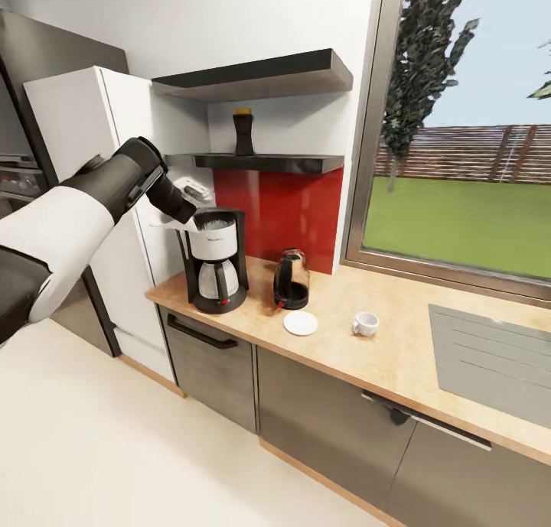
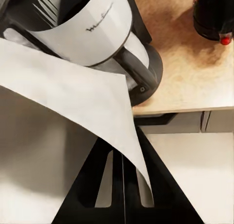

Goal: Set up a coffee station on the kitchen countertop: keep the coffee maker on the countertop, move the bottle of coffee from the kitchen shelf to the counter next to the coffee maker, place a paper coffee filter on top of the coffee maker, put the saucer next to the coffee maker with the coffee cup on the saucer, and place the electric kettle next to the coffee maker.

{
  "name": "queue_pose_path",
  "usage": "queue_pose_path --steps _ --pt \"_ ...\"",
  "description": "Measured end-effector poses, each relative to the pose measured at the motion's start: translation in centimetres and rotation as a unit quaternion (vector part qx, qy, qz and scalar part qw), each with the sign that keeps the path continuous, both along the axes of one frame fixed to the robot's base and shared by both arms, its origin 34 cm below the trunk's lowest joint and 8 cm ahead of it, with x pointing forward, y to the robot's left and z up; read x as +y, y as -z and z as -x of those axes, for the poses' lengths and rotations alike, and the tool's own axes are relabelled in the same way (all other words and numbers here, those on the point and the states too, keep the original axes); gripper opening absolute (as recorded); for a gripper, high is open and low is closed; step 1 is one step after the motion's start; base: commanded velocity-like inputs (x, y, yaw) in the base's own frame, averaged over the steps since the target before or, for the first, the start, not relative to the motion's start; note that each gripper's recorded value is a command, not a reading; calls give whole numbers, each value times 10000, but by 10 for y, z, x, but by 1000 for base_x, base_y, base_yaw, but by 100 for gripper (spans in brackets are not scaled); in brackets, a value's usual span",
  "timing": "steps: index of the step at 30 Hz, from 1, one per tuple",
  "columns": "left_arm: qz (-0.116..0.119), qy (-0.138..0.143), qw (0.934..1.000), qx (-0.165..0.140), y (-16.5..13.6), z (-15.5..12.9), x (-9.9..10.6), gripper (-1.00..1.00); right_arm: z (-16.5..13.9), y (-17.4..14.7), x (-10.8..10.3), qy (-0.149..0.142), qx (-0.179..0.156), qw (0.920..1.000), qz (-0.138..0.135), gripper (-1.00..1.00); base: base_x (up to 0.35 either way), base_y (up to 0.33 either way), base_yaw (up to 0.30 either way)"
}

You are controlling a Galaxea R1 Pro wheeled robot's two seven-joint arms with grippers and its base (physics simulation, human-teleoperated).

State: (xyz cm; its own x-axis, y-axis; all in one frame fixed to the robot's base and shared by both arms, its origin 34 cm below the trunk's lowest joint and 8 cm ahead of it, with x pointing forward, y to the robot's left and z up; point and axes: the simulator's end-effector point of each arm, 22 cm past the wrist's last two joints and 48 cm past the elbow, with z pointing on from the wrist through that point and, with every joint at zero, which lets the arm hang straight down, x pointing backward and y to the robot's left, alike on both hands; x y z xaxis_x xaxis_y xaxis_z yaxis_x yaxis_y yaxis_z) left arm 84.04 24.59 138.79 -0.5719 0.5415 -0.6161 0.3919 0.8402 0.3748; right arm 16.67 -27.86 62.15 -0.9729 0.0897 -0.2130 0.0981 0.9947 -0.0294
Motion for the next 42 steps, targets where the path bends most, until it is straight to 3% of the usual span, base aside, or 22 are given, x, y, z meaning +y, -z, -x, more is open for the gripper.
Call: queue_pose_path --steps 7,42 --pt "-139 19 9999 -60 5 -3 -15 -100 -1 0 5 10 -11 10000 -31 100 0 0 0" --pt "-183 -52 9998 -98 4 -4 -8 -100 0 0 5 10 3 10000 -33 100 146 0 0"
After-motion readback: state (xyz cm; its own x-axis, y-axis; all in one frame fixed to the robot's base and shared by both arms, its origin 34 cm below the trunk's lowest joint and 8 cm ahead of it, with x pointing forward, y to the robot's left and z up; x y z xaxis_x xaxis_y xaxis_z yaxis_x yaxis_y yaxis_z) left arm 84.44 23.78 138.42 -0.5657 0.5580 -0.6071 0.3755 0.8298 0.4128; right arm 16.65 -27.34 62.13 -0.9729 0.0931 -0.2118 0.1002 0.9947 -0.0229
